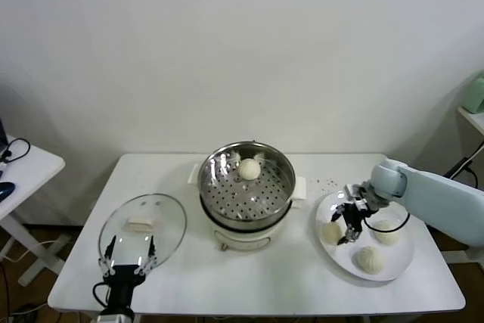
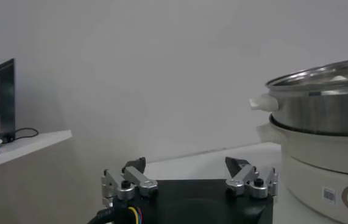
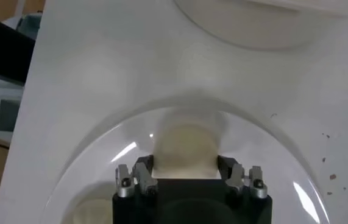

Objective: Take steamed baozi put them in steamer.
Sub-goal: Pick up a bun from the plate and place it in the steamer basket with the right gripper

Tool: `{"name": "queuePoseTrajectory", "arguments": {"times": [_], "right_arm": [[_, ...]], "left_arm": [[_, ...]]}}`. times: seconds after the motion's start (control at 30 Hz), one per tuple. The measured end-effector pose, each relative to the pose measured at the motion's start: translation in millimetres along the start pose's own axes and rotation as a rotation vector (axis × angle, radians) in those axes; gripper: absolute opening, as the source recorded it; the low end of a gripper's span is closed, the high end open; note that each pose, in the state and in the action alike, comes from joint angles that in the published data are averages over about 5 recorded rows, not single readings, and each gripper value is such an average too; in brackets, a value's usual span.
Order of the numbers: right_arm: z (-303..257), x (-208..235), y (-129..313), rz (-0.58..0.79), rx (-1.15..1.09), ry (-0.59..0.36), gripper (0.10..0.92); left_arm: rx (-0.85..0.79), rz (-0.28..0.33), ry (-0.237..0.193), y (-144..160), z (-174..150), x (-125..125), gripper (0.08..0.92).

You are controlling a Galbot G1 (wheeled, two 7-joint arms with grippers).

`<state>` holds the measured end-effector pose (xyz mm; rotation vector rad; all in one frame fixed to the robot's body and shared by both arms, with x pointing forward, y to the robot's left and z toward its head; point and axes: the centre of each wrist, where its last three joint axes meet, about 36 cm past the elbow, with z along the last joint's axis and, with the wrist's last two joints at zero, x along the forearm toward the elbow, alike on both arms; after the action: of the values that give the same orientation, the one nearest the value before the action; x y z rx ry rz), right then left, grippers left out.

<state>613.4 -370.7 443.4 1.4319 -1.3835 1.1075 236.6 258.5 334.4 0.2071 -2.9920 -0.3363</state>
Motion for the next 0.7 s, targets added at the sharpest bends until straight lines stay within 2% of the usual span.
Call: {"name": "queuePoseTrajectory", "arguments": {"times": [0.33,0.7], "right_arm": [[0,28,-5,0.027,-0.020,-0.025,0.681],[-16,132,-38,0.126,-0.040,-0.083,0.687]], "left_arm": [[-0.002,0.001,-0.001,0,-2,0,0.823],[-0.003,0.015,-0.008,-7,-7,-2,0.823]]}}
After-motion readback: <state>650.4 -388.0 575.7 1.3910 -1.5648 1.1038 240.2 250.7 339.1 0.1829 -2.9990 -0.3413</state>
